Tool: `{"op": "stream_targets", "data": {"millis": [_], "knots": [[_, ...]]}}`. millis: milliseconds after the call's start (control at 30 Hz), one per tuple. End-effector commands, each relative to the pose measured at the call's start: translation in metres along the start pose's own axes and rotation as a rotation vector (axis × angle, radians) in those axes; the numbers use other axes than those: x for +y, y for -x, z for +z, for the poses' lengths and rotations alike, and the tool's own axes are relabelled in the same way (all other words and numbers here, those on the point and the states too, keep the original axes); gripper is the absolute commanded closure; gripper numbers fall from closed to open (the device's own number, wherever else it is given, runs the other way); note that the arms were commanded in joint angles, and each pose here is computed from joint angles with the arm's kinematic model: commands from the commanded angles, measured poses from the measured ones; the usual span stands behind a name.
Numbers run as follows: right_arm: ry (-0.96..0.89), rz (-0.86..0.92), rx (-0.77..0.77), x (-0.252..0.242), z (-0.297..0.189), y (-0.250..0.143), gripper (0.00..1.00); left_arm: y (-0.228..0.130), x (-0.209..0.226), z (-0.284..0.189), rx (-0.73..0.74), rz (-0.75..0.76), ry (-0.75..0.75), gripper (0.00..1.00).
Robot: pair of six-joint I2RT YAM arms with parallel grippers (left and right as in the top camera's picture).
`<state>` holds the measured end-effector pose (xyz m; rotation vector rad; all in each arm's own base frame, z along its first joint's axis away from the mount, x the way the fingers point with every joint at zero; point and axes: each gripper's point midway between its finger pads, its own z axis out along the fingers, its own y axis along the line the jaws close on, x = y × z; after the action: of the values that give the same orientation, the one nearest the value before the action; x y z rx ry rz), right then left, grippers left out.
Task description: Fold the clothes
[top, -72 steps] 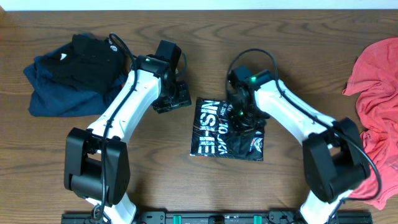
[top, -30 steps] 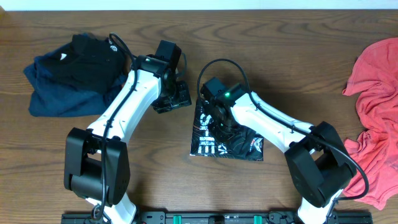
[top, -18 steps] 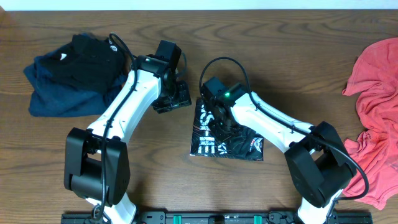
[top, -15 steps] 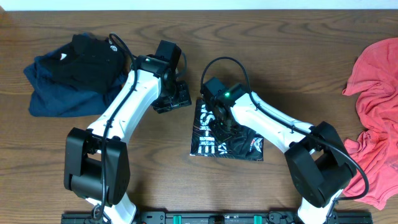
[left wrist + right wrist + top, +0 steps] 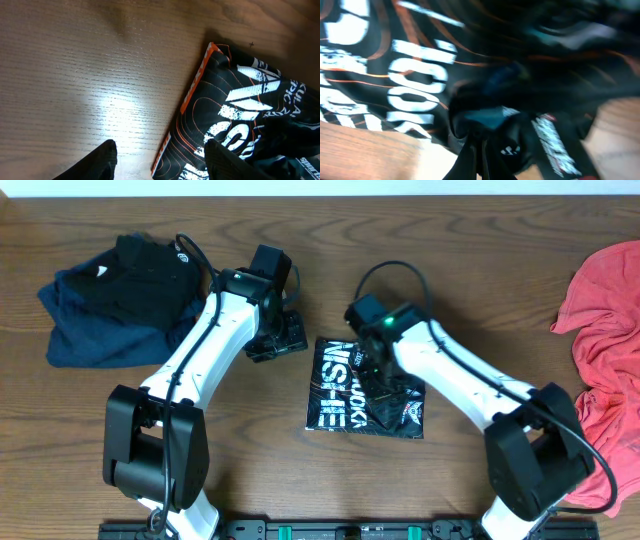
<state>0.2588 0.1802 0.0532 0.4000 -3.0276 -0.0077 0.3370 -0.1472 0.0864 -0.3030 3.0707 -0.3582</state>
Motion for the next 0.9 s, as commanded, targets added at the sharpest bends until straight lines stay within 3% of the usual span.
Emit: {"op": "stream_targets", "data": {"millis": [0, 600, 700, 867], "knots": [[-0.023, 0.089, -0.001, -0.019, -0.009, -0.002, 0.99, -0.003, 0.005, 0.005, 0.016, 0.012, 0.02, 0.42], [-0.235, 0.181, 0.239, -0.065, -0.022, -0.064, 0.98, -0.003, 0.005, 0.005, 0.016, 0.012, 0.02, 0.42], [-0.25, 0.186, 0.237, -0.067, -0.022, -0.064, 0.75, -0.003, 0.005, 0.005, 0.015, 0.012, 0.02, 0.42], [-0.246, 0.189, 0.227, -0.067, -0.022, -0.062, 0.74, -0.003, 0.005, 0.005, 0.015, 0.012, 0.02, 0.42]]}}
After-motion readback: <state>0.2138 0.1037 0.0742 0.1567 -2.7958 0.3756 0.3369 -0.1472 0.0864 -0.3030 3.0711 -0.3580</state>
